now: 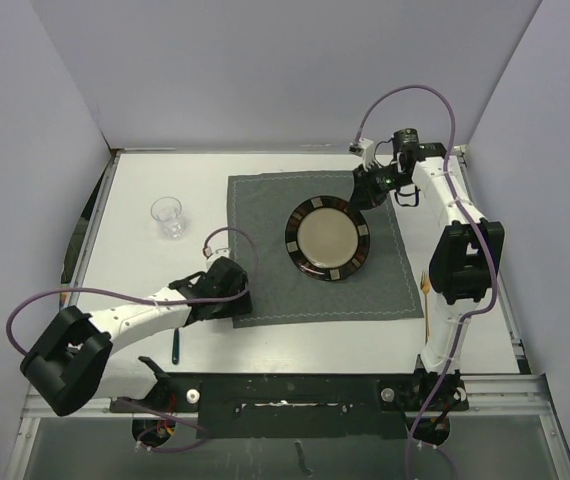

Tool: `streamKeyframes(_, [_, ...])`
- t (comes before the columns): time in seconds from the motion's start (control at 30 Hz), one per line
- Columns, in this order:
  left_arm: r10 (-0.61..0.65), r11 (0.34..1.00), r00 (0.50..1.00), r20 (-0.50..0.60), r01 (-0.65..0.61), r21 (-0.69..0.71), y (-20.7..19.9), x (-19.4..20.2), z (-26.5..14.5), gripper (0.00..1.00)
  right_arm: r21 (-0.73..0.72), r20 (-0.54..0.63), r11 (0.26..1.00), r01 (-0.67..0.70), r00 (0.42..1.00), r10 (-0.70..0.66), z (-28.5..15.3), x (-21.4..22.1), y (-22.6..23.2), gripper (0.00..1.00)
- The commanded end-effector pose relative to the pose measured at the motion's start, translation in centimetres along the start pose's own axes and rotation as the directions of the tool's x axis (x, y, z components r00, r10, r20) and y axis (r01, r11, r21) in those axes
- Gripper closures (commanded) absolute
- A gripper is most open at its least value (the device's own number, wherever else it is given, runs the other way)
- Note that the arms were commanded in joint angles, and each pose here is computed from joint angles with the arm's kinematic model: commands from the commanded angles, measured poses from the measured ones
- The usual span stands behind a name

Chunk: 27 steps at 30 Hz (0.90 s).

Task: Set the dinner table for one person
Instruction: Adjust the plate on the napkin.

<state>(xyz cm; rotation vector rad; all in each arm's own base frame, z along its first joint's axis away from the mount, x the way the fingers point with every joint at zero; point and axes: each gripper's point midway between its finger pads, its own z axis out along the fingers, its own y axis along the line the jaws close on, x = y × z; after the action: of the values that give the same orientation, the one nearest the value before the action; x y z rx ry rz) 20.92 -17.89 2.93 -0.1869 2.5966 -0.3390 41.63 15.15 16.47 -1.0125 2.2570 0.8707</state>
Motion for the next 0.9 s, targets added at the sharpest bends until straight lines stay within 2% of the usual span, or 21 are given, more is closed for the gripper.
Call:
streamKeyframes(0.0, [-0.037, 0.991, 0.999, 0.013, 0.035, 0.128, -4.0, -0.4, 2.2, 0.34, -0.038, 0.087, 0.999, 0.029, 0.996, -0.026, 0.2, -1.8, 0.8, 1.00])
streamKeyframes(0.23, [0.080, 0.993, 0.996, -0.029, -0.077, 0.093, -6.2, -0.2, 2.8, 0.35, -0.077, 0.087, 0.997, 0.003, 0.996, 0.004, 2.5, -1.2, -0.5, 1.00])
streamKeyframes(0.4, [0.096, 0.995, 0.995, -0.033, -0.095, 0.039, -5.2, -0.7, 1.3, 0.36, -0.093, 0.074, 0.996, 0.014, 0.997, -0.007, 4.4, -0.7, -1.1, 1.00])
streamKeyframes(0.5, [0.113, 0.992, 0.993, -0.028, -0.115, -0.049, -3.3, -1.6, -1.5, 0.37, -0.086, 0.069, 0.996, 0.024, 0.997, -0.018, 5.3, -0.4, -1.9, 1.00])
streamKeyframes(0.6, [0.107, 0.989, 0.993, 0.040, -0.102, -0.107, -1.2, -3.3, -6.0, 0.37, -0.083, 0.069, 0.996, 0.031, 0.997, -0.025, 5.7, -0.4, -2.6, 1.00])
streamKeyframes(0.73, [0.067, 0.994, 0.982, 0.177, -0.050, -0.099, 0.6, -5.7, -11.2, 0.36, -0.087, 0.065, 0.996, 0.021, 0.998, -0.015, 6.3, -0.1, -3.1, 1.00])
streamKeyframes(0.87, [0.035, 0.995, 0.971, 0.238, -0.013, -0.096, 1.5, -6.9, -14.0, 0.35, -0.096, 0.055, 0.995, -0.010, 0.998, 0.015, 7.3, 0.8, -3.6, 1.00])
